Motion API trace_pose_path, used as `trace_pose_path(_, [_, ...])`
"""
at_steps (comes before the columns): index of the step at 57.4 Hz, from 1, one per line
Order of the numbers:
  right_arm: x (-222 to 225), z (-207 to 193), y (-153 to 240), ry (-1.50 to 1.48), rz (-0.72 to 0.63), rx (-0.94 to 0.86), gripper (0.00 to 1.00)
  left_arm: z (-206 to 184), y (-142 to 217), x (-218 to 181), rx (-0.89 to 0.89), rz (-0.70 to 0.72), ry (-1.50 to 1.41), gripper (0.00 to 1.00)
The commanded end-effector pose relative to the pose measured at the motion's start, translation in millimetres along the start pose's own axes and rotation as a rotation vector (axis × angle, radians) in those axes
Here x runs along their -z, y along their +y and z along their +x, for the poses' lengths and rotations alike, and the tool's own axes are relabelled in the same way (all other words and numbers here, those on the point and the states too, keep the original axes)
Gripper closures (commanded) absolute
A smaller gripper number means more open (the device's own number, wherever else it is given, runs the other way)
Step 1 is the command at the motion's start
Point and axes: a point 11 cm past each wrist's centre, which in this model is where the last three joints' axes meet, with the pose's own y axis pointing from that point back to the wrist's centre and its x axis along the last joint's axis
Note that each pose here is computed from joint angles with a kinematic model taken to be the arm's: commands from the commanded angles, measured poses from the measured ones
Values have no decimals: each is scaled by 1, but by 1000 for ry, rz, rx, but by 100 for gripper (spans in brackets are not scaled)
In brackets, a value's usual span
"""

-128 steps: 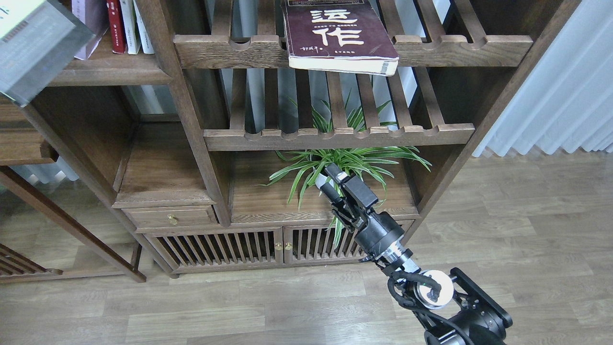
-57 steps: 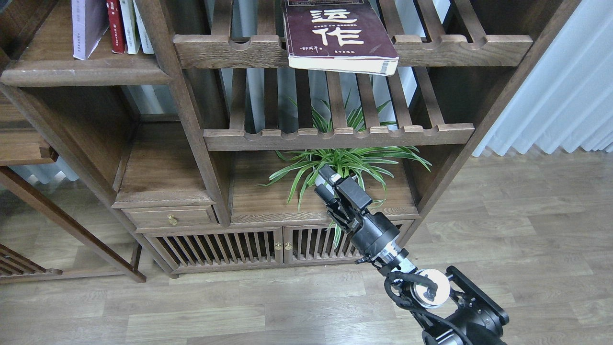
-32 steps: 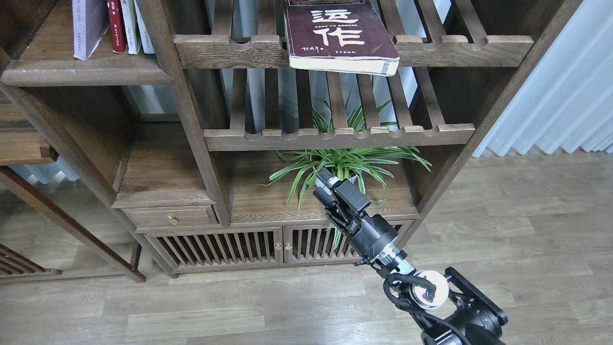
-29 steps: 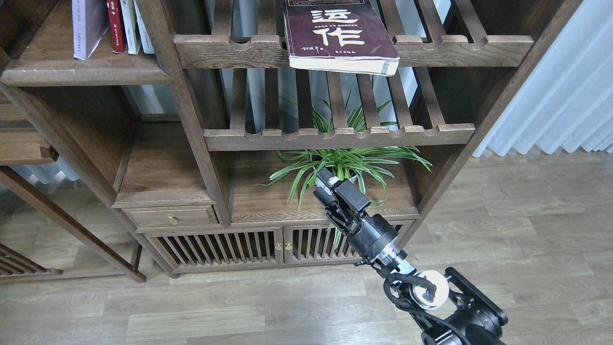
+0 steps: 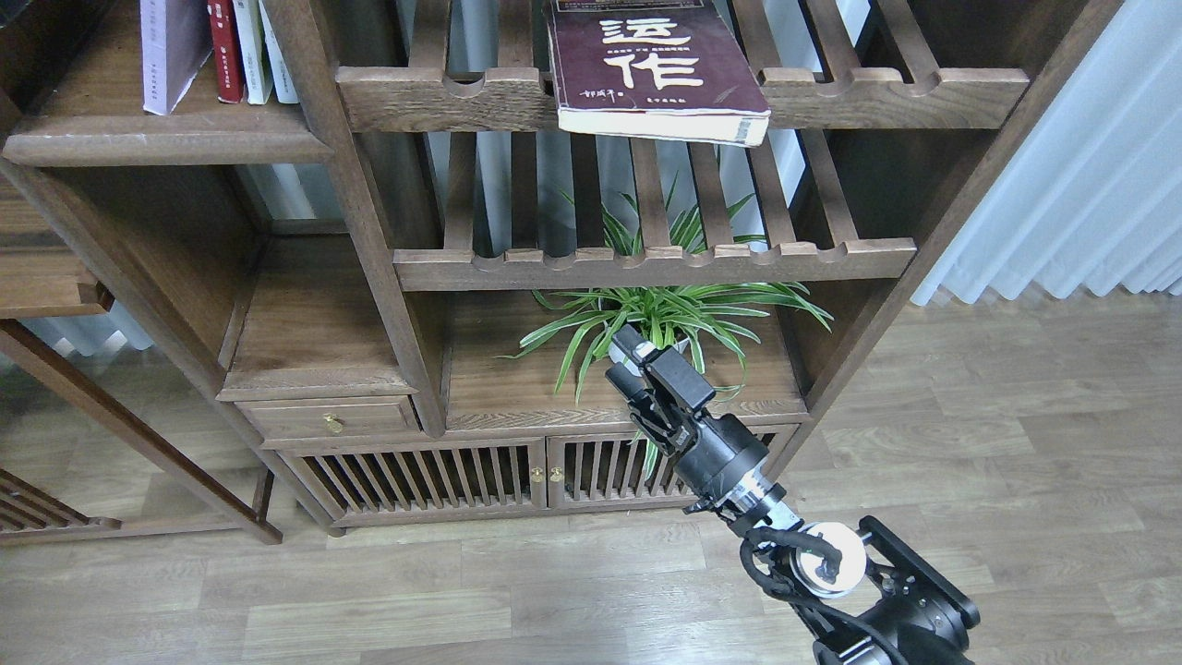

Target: Organize books on shelf

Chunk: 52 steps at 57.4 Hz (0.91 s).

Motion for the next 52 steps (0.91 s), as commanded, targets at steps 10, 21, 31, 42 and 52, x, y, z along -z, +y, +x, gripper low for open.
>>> trace_pose_path(10, [2,-4,-3,5,0,11,10,-13,-20,6,-13,-18,-53,100])
trace_pose_path(21, [2,-3,-3,4,0,10,10,-20,-32,10,-8,-9,-63,100])
trace_pose_path(31, [2,-4,-3,5,0,11,10,-23,-33,17,-4,3,-63,100])
trace_pose_path(42, [5,-4,-3,4,11,12,8,-32,-36,25,-24,2,-48,100])
trace_pose_path(52, [7,-4,-3,5,16,13,8,-36,-41,33,-27,17,-40,100])
